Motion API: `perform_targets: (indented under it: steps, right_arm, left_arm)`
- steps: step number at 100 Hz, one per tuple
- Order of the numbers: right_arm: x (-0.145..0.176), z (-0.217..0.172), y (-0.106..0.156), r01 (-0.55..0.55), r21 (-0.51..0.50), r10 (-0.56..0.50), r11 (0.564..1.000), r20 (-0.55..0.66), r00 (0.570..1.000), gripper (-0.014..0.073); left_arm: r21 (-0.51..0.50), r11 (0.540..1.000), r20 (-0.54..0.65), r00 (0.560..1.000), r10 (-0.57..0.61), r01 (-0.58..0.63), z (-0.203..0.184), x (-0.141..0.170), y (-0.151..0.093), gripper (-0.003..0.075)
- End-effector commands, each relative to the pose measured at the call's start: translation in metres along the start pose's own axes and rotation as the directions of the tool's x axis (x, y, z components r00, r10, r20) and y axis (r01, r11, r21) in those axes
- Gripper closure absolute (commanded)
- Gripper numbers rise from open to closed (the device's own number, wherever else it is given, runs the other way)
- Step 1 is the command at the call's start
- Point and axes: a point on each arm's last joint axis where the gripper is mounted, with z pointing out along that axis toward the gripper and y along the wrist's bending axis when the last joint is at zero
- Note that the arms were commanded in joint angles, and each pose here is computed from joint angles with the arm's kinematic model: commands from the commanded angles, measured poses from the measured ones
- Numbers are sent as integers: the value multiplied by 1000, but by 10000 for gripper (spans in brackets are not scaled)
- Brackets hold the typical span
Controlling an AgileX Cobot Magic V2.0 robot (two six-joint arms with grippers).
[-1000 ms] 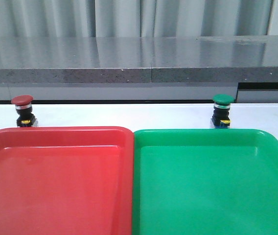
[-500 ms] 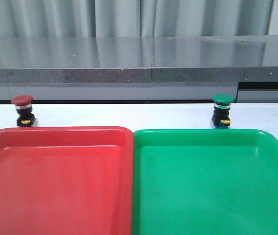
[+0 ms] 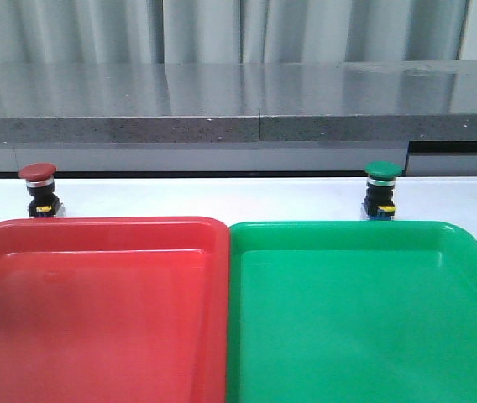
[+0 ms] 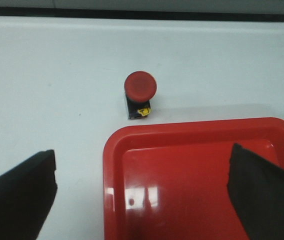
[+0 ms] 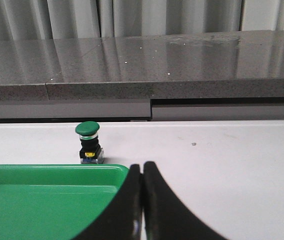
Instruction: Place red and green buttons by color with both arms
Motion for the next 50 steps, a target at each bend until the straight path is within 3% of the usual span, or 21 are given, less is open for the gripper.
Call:
perform_targets:
  steps: [1,50]
  right_arm:
    - [-14,-3,1,8,-11,-7,1000,123,992,653]
    - [-14,-3,1,8,-11,-7,1000,123,992,653]
  left_arm:
    - [18,1000,97,995,22,-24,4,-26,-9,73]
    - [-6,999,-21,999,39,-39,102,-62,-9,80]
